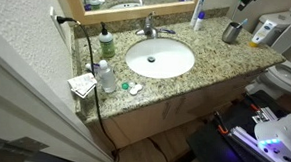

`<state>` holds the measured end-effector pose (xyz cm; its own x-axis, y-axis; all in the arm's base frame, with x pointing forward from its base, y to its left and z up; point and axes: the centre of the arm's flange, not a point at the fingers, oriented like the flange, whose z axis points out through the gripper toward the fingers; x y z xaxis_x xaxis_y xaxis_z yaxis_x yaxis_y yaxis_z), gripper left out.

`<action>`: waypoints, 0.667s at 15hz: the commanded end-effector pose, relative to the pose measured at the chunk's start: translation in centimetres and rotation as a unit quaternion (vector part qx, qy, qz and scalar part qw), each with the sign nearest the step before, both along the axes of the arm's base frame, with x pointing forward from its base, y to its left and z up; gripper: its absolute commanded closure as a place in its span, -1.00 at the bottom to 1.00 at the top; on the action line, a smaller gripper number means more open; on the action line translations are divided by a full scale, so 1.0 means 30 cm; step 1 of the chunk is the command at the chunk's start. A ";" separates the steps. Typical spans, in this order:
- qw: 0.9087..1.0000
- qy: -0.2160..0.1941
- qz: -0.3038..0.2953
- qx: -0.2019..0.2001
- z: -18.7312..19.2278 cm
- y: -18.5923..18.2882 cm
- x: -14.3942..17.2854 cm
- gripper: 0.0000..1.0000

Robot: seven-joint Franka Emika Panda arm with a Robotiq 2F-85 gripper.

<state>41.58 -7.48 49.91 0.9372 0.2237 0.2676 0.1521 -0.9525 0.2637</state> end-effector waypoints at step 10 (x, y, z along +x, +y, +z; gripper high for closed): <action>0.984 -0.044 0.173 -0.002 0.071 0.177 0.237 -1.00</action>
<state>48.83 -1.95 52.05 0.7755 0.5294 0.3441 0.4467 -0.8451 0.2936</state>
